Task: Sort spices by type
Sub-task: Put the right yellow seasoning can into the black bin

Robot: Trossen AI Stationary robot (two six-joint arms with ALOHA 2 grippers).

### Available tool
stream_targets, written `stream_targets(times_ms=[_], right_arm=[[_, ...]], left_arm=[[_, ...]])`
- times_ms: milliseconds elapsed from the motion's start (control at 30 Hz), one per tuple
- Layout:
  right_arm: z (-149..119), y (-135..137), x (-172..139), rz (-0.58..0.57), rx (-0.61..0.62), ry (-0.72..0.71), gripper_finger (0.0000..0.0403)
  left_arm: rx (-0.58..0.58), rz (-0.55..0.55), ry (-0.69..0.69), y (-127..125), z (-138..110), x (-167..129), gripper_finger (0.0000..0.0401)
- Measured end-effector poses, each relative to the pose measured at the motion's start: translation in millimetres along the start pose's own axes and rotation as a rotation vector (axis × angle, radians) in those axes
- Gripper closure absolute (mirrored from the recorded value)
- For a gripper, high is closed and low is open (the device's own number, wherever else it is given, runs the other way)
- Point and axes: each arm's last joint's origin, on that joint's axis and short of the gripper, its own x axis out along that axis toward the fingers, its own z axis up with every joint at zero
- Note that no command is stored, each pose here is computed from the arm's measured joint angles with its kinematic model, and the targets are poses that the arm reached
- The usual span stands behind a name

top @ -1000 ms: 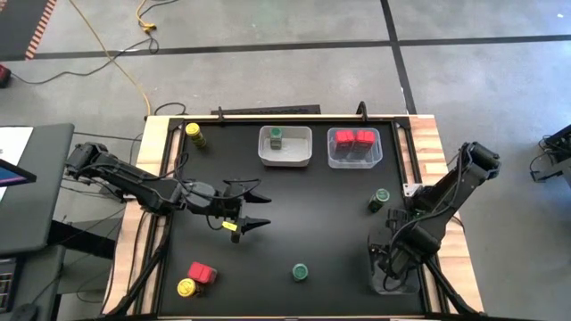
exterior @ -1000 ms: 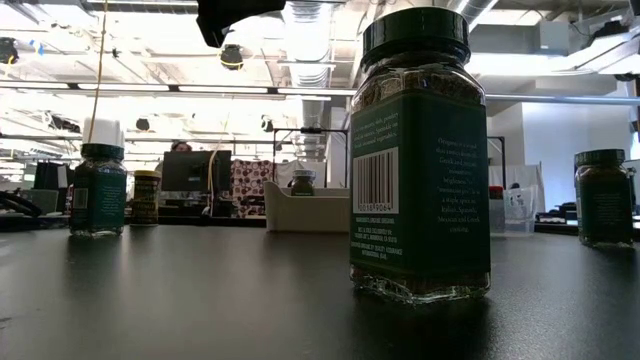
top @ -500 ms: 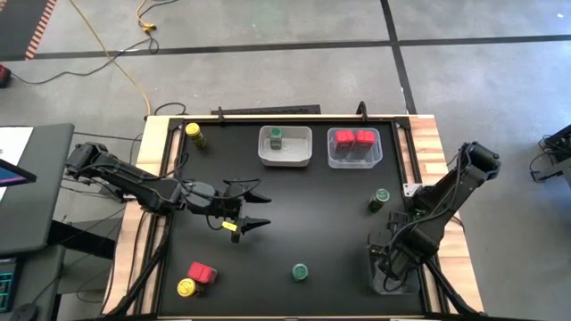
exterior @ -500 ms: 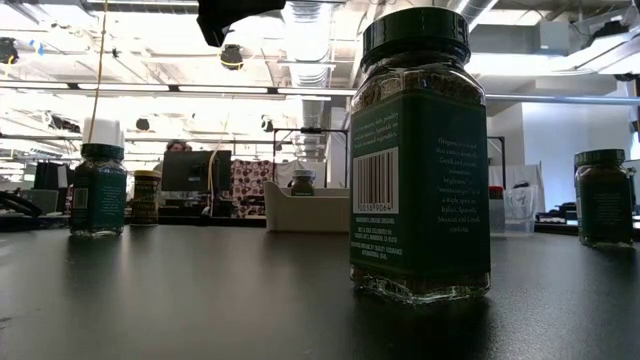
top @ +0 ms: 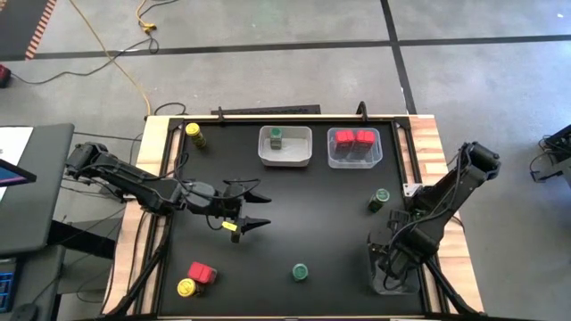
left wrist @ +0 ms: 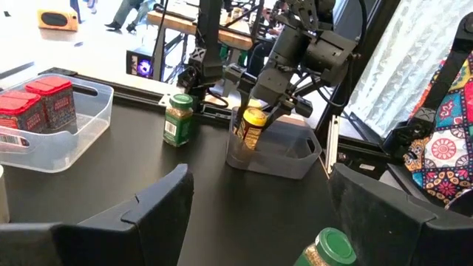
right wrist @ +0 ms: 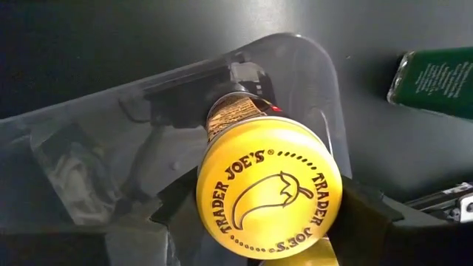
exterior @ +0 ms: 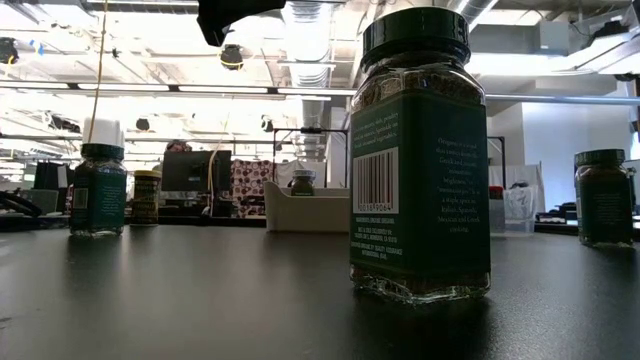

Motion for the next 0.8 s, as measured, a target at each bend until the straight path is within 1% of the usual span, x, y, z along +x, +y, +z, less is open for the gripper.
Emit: stream_targets(times_ms=[200,700,800], right_arm=[[1.1,-0.7,0.0,-0.016,0.001,-0.028,0.0145],[0.2,-0.6,0.0,-0.004,0.006,0.002,0.0143],[0.2,-0.6,0.0,-0.004,-0.022,0.002,0.0143]], left_arm=[[0.0,0.0,0.001,0.1,-0.1,0.0,0.0099],[-0.005,0.001,0.002,0.0,-0.2,0.0,0.0099],[-0.006,0.001,0.002,0.1,-0.2,0.0,0.0099]])
